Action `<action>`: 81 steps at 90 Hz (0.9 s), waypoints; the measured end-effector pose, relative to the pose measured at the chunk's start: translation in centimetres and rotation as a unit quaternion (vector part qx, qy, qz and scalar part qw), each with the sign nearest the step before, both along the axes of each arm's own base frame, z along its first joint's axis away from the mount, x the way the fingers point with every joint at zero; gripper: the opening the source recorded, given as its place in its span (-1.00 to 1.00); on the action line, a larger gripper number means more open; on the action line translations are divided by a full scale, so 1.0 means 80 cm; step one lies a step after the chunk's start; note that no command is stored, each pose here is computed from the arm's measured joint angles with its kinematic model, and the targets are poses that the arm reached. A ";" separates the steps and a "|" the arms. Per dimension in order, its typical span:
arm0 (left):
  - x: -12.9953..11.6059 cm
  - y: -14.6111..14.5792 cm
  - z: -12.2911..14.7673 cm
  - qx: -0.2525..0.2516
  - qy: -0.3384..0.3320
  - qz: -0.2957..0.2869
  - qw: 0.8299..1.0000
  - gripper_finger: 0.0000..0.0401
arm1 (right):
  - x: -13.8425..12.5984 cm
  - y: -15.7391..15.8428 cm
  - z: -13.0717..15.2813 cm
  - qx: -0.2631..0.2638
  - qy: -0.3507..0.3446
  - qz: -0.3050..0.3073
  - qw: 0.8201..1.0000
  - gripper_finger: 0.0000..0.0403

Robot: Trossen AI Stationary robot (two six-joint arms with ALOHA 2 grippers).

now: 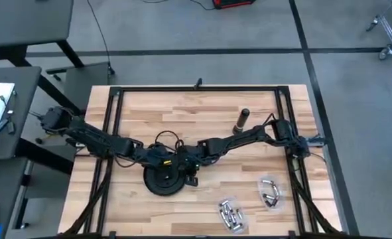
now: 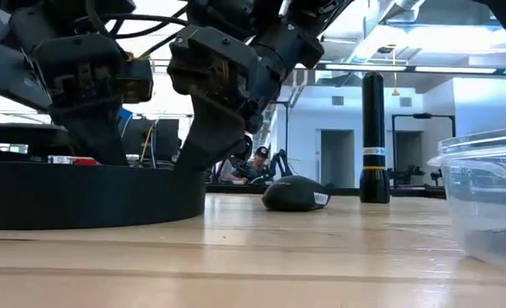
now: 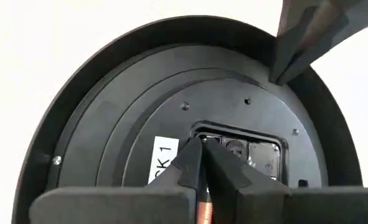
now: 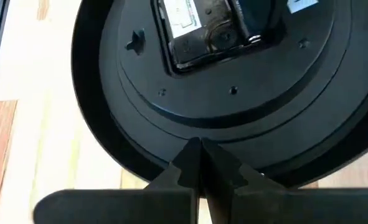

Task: Insert battery
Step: Insert the brown battery into the white wall clock battery compartment

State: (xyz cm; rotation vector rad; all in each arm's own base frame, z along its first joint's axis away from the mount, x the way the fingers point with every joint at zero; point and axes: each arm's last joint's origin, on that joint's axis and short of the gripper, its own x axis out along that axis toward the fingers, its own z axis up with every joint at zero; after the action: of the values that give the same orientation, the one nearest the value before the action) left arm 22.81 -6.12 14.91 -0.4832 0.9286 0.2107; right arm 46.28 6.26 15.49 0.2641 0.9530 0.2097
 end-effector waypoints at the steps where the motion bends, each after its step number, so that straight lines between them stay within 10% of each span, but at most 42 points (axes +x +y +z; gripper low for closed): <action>1: 0.000 0.000 -0.002 0.002 0.003 -0.001 1.000 -1.00 | 0.000 0.000 0.000 -0.001 0.000 -0.001 1.000 -1.00; 43: 0.008 -0.005 -0.024 0.017 0.035 -0.043 0.998 -1.00 | -0.001 -0.004 -0.018 0.000 0.040 -0.039 0.998 -1.00; 81: -0.011 -0.001 0.066 0.014 -0.032 -0.077 0.996 -1.00 | -0.002 -0.015 0.036 0.038 0.015 -0.048 0.998 -1.00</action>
State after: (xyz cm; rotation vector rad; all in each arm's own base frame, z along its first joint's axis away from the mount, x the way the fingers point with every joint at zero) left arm 21.93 -6.16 20.20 -0.3877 0.8951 0.0688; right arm 46.09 5.05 18.33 0.3824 0.9602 0.1540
